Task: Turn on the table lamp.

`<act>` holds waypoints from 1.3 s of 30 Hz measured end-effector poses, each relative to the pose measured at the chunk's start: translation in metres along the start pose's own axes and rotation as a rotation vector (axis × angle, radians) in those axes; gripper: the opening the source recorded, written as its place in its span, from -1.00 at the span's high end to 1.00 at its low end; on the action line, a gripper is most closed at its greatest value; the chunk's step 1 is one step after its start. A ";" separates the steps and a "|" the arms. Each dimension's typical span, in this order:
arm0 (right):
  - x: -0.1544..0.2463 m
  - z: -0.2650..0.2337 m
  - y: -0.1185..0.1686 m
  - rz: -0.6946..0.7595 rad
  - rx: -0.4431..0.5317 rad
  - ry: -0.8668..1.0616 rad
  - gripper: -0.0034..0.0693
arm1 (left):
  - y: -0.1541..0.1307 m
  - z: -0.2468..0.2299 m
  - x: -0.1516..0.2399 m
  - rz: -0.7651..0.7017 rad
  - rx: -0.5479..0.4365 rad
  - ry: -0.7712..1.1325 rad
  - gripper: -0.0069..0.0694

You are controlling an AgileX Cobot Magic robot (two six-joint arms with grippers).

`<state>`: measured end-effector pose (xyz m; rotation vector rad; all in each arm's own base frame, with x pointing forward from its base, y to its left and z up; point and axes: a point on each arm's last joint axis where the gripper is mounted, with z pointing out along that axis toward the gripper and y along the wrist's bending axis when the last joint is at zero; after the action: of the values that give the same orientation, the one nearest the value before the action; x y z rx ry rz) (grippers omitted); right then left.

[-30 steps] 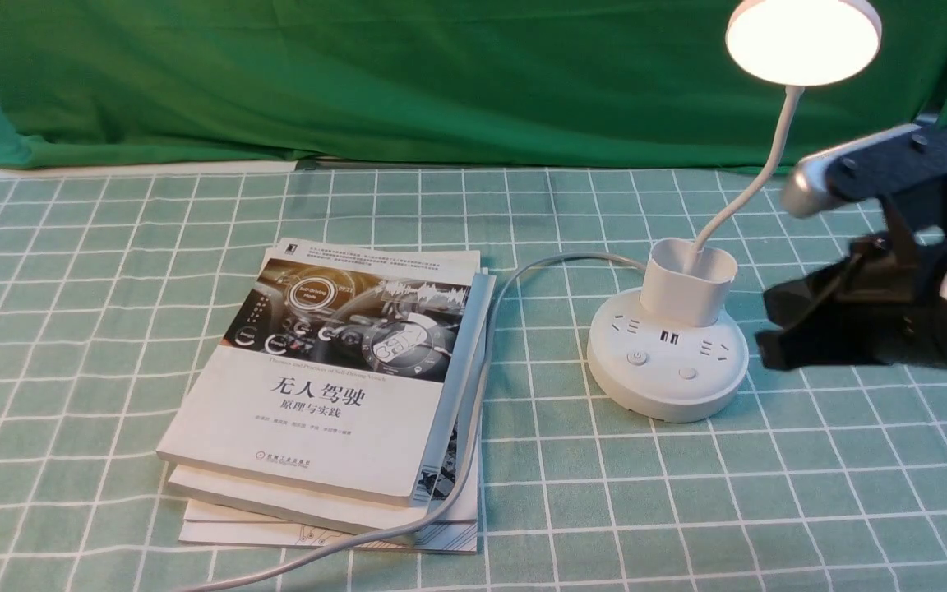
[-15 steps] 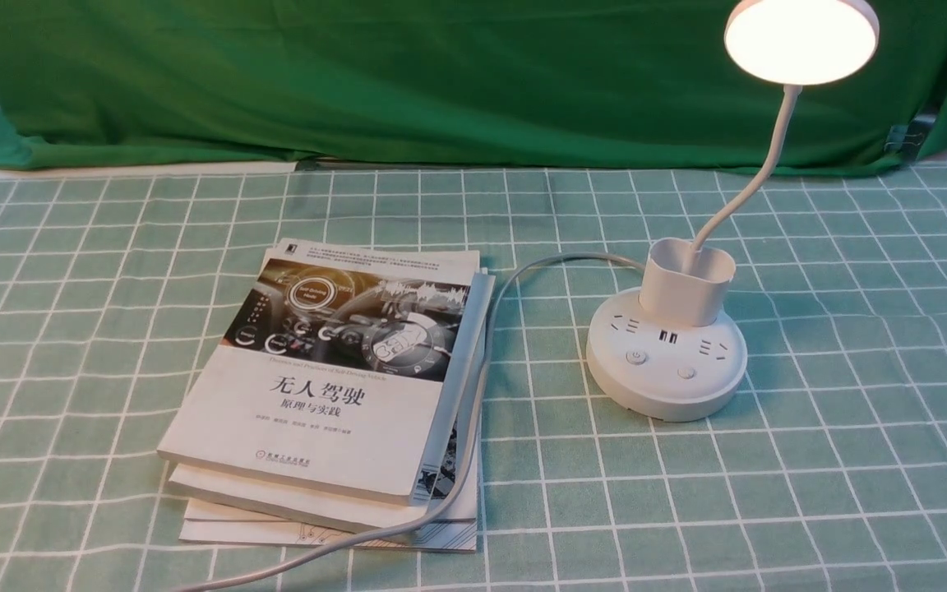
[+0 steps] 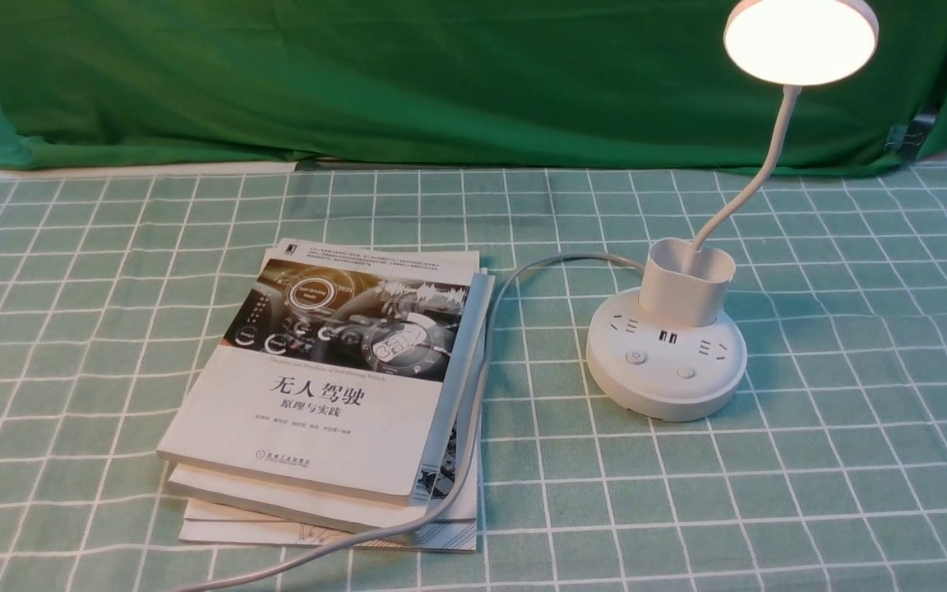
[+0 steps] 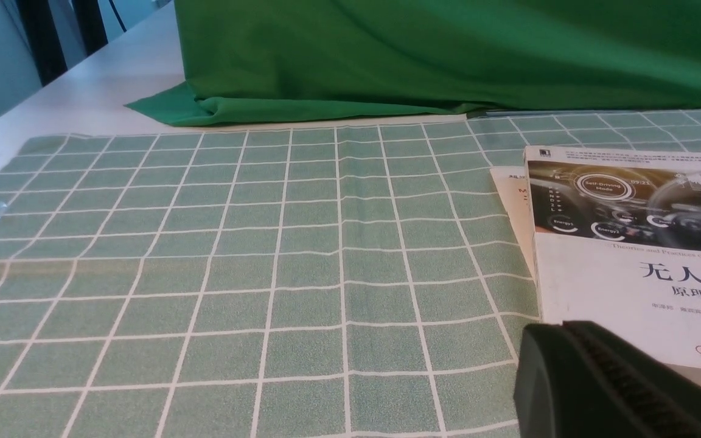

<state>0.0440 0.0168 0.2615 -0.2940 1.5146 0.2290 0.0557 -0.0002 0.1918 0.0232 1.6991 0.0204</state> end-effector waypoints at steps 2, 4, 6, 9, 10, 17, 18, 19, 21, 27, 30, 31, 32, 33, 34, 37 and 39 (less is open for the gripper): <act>0.006 -0.002 -0.003 -0.015 0.053 -0.001 0.65 | 0.000 0.000 0.000 0.000 0.000 0.000 0.76; 0.016 -0.001 -0.008 -0.015 0.153 0.023 0.62 | 0.000 0.000 0.000 0.000 0.000 -0.001 0.76; 0.027 0.000 -0.011 0.004 0.222 0.058 0.61 | 0.000 0.000 0.000 0.000 0.000 0.000 0.76; 0.050 0.002 -0.016 0.035 0.312 0.116 0.58 | 0.000 0.000 0.000 0.000 0.000 0.000 0.76; 0.051 0.002 -0.016 0.038 0.316 0.120 0.58 | 0.000 0.000 0.000 0.000 0.000 0.000 0.76; 0.073 0.002 -0.019 0.077 0.371 0.190 0.52 | 0.000 0.000 0.000 0.000 0.000 0.000 0.76; 0.074 0.002 -0.019 0.077 0.371 0.191 0.52 | 0.000 0.000 0.000 0.000 0.000 0.000 0.76; 0.074 0.002 -0.019 0.077 0.371 0.193 0.51 | 0.000 0.000 0.000 0.000 0.000 0.000 0.76; 0.074 0.002 -0.019 0.076 0.371 0.193 0.50 | 0.000 0.000 0.000 0.000 0.000 0.000 0.76; 0.074 0.002 -0.019 0.078 0.371 0.193 0.46 | 0.000 0.000 0.000 0.000 0.000 0.000 0.76; 0.074 0.002 -0.019 0.078 0.371 0.193 0.45 | 0.000 0.000 0.000 0.000 0.000 0.000 0.76; 0.074 0.002 -0.019 0.078 0.371 0.193 0.45 | 0.000 0.000 0.000 0.000 0.000 0.000 0.76; 0.074 0.002 -0.019 0.078 0.371 0.193 0.44 | 0.000 0.000 0.000 0.000 0.000 0.000 0.76; 0.074 0.002 -0.019 0.078 0.371 0.193 0.43 | 0.000 0.000 0.000 0.000 0.000 0.000 0.76; 0.074 0.002 -0.019 0.078 0.371 0.193 0.42 | 0.000 0.000 0.000 0.000 0.000 0.000 0.76; 0.074 0.002 -0.019 0.077 0.371 0.193 0.41 | 0.000 0.000 0.000 0.000 0.000 0.000 0.76; 0.074 0.002 -0.019 0.077 0.371 0.193 0.39 | 0.000 0.000 0.000 0.000 0.000 0.000 0.76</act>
<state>0.0559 -0.0028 0.1886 0.0397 1.7259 -0.0236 0.0557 -0.0002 0.1918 0.0232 1.6991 0.0204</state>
